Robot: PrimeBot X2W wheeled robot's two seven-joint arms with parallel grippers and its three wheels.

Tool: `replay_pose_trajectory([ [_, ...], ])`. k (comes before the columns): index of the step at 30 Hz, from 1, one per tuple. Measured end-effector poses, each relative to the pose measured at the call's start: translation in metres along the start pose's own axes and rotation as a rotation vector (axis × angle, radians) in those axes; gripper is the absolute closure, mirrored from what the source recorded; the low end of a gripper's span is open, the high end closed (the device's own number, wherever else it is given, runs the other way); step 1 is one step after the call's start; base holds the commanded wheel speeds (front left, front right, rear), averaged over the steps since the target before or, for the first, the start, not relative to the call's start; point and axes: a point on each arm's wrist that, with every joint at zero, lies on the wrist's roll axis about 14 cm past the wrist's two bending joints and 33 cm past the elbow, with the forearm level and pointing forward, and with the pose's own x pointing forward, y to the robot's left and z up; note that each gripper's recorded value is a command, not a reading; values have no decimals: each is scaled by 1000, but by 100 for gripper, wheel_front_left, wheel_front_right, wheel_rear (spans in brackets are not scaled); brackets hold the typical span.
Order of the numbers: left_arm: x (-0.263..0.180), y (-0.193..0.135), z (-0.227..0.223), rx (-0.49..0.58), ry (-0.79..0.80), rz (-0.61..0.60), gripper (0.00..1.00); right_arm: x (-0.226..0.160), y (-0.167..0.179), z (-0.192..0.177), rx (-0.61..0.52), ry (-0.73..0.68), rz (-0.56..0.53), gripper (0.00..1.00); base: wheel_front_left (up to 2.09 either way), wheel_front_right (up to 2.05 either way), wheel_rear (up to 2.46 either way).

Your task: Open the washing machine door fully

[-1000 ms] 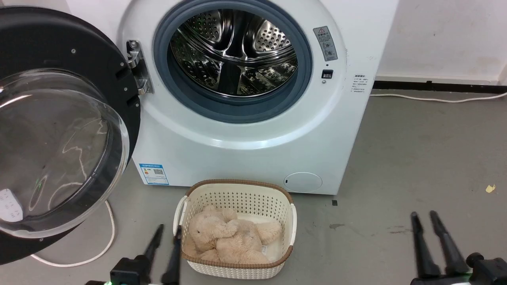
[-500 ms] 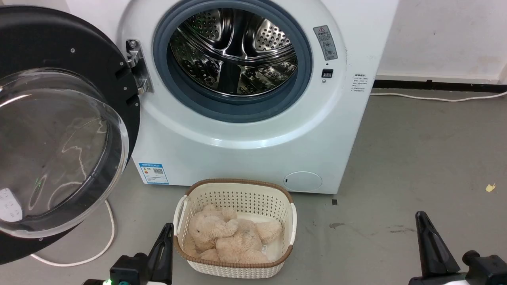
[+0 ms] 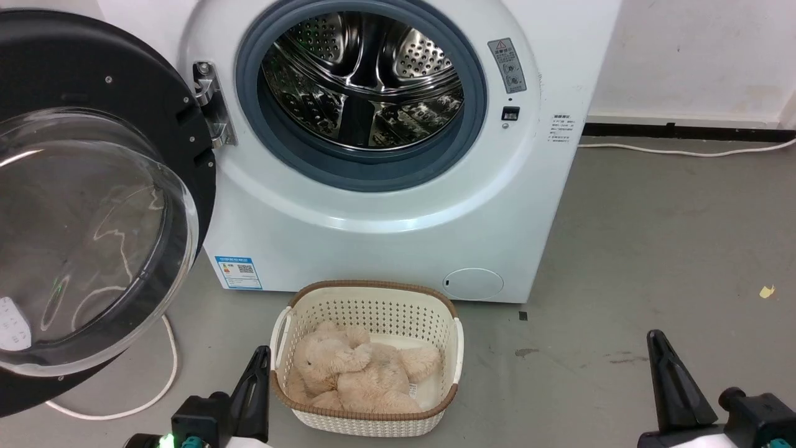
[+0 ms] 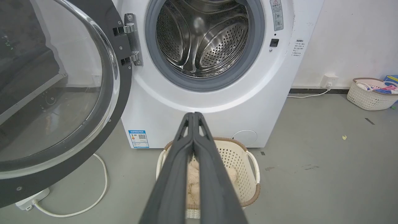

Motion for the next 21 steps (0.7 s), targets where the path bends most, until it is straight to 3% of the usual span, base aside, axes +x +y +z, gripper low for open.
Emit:
replay_pose_trajectory([
  [21, 8, 1, 3, 20, 3, 7, 100, 5, 2, -2, -27, 32, 8, 100, 0, 0, 0],
])
